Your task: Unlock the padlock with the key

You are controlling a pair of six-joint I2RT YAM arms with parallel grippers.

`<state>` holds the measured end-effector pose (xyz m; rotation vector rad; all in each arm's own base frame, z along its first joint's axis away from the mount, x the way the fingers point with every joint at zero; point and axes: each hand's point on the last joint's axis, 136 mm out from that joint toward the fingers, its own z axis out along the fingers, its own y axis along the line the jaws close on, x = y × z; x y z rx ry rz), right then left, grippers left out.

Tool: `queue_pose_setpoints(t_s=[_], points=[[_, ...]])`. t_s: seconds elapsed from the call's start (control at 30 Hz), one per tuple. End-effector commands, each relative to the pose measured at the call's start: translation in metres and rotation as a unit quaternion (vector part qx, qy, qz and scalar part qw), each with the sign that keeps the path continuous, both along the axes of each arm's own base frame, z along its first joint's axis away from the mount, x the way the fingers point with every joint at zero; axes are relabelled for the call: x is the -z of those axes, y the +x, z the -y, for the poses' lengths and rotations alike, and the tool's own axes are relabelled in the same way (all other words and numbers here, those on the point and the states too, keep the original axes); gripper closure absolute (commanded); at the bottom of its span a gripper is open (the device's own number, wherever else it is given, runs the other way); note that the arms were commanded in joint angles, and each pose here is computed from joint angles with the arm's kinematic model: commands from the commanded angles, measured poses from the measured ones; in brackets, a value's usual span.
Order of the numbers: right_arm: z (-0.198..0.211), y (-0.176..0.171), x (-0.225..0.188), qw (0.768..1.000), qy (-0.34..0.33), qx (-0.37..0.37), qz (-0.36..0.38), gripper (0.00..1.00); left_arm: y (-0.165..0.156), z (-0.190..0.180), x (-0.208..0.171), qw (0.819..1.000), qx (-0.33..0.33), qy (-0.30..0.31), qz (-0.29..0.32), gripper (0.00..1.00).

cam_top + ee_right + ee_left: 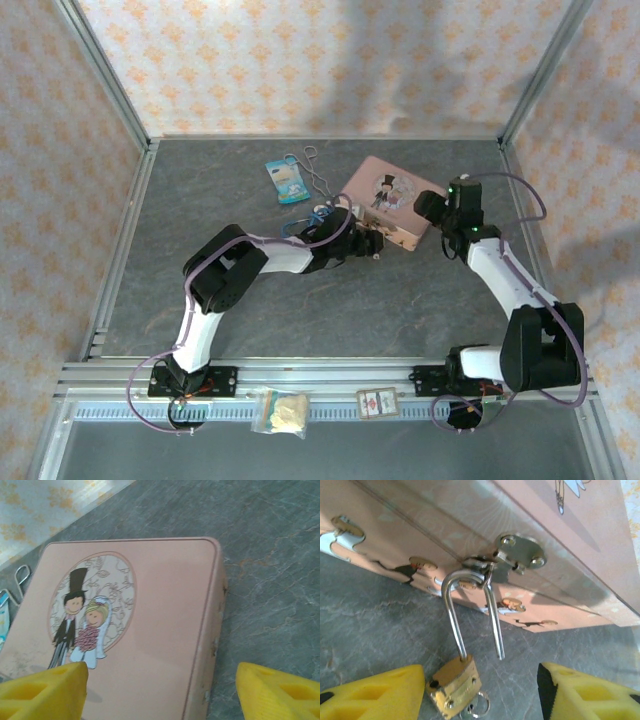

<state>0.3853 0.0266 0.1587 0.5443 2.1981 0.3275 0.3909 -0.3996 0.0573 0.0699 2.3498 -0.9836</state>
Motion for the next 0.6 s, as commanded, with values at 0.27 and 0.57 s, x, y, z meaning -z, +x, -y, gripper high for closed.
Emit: queue_pose_setpoints(t_s=[0.27,0.57], points=[[0.013,0.016,0.027,1.000,0.004,0.027,-0.004,0.23,0.010,-0.004,0.039,0.996,0.011,0.091,-0.017,0.44],[0.021,0.026,0.043,0.998,-0.004,0.053,-0.018,0.22,0.001,-0.027,0.060,0.978,0.036,0.203,-0.028,0.55]])
